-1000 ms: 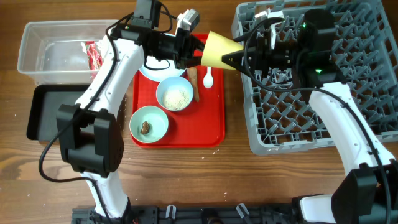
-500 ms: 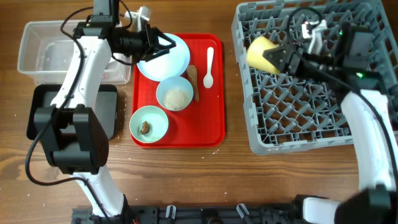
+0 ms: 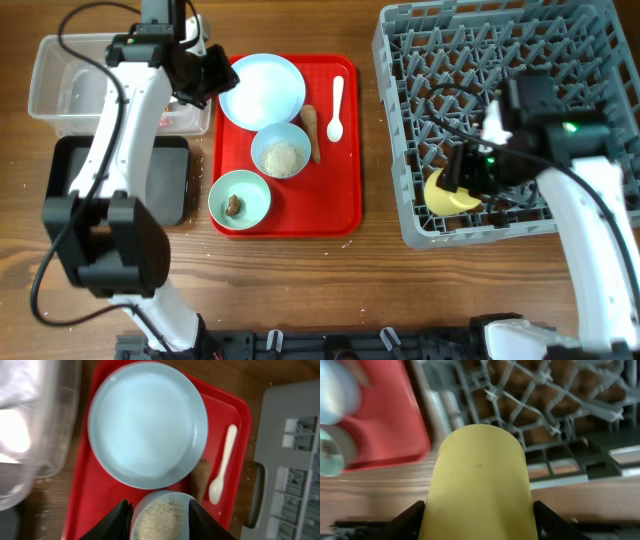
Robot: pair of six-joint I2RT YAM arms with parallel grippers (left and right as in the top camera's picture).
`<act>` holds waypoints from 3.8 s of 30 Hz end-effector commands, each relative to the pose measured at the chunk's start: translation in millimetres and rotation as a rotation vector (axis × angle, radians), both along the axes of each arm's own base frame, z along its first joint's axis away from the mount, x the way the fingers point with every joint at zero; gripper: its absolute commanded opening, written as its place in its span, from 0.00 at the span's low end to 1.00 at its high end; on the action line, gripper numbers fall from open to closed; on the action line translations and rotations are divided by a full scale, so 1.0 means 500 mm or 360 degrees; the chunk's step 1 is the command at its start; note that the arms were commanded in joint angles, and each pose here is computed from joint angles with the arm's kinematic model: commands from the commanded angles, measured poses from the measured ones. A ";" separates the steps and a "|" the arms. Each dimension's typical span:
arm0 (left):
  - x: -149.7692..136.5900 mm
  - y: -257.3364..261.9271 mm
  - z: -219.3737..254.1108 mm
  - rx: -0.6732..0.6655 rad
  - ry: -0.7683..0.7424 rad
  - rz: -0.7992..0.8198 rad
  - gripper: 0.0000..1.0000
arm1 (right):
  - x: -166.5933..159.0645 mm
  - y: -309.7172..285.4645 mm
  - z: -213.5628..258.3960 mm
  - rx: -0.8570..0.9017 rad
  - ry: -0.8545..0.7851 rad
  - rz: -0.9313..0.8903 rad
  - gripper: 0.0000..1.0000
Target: Sort waste into correct bins and load items into the dishwasher rack
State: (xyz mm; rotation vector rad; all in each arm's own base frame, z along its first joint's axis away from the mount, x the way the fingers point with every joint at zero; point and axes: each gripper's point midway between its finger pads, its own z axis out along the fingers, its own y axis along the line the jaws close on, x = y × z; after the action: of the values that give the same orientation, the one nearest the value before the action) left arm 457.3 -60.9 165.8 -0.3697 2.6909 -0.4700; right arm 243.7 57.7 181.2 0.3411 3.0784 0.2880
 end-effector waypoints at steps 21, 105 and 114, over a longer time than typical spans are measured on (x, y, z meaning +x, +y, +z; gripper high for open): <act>-0.067 -0.046 0.031 0.0270 0.0035 -0.0141 0.47 | 0.196 0.004 0.071 -0.0122 -0.0359 0.0077 0.84; -0.220 0.433 0.131 -0.1854 -0.0609 0.0527 0.04 | 0.286 0.041 0.139 0.0007 -0.0717 0.0181 0.84; -0.188 0.403 0.125 -0.1374 -0.0523 0.0573 0.04 | 0.283 0.041 0.137 -0.0010 -0.0717 0.0239 0.84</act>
State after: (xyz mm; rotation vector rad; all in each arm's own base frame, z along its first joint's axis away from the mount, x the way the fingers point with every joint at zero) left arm 355.7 165.0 213.9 -0.9686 1.8804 -1.4080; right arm 383.8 74.4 247.9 0.0647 2.6652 0.2962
